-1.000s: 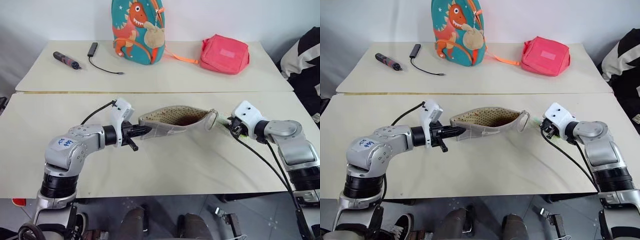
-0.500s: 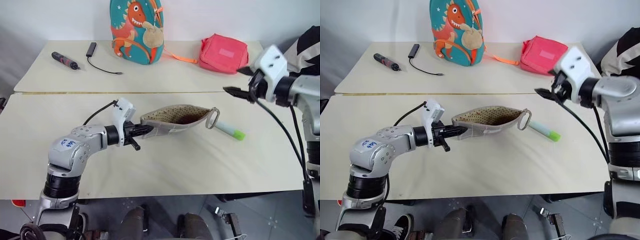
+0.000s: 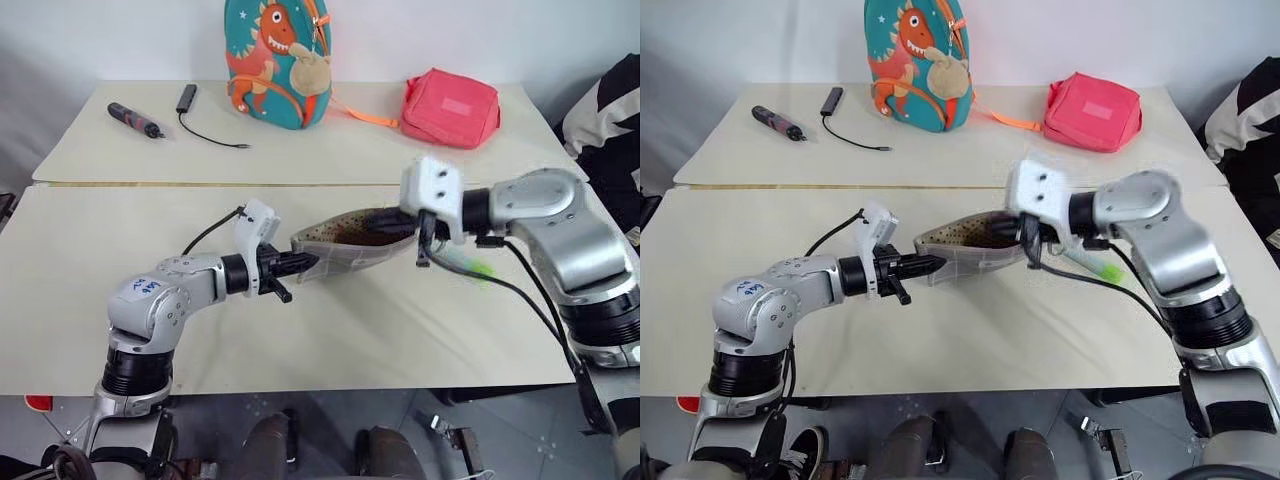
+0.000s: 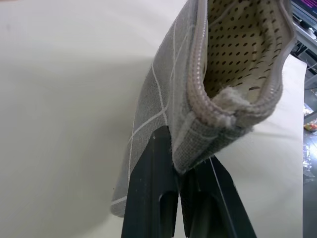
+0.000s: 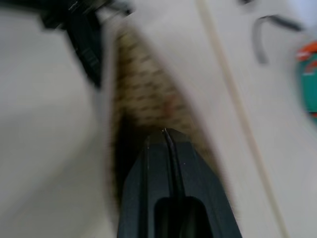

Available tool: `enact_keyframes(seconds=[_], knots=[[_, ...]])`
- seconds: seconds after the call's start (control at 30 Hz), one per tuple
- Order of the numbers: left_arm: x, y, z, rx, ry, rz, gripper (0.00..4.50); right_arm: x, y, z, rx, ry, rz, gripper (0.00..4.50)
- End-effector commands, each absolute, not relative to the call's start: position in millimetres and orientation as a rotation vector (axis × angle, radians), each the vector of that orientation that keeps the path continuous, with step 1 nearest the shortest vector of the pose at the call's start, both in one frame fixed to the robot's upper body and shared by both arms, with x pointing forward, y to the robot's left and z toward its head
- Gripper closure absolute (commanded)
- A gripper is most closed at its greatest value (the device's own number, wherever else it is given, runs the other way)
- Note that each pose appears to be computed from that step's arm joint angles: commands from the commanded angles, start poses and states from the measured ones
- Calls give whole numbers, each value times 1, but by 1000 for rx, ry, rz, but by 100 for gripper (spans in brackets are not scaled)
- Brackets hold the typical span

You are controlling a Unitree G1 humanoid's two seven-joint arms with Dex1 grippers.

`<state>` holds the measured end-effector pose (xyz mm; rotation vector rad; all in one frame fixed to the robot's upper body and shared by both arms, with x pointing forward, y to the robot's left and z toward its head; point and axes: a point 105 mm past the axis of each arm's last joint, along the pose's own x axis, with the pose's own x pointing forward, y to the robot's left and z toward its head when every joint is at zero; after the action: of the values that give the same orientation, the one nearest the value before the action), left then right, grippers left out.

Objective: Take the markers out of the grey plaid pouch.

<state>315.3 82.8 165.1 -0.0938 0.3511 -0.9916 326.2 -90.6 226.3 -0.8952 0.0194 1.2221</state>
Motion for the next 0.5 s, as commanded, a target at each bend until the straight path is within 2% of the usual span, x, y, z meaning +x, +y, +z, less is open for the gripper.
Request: enact_keyframes(seconds=[0.03,0.1,0.17,0.2,0.27,0.47,0.5], knots=[[312,76,177,-91,310,-1028,450,341,-88,220,-1090,-3,1178,446],[312,75,172,-54,330,-1027,450,351,-82,217,-1156,-8,1160,446],[313,74,169,-47,337,-1026,450,352,-80,197,-1171,101,1216,446],[314,74,169,-47,336,-1027,450,356,-78,195,-1196,100,1210,430],[315,74,169,-43,336,-1021,450,358,-74,195,-1204,97,1214,390],[315,75,164,-71,352,-1026,450,363,-68,188,-1296,93,1211,182],[315,75,164,-80,351,-1026,450,362,-67,186,-1299,101,1222,182]])
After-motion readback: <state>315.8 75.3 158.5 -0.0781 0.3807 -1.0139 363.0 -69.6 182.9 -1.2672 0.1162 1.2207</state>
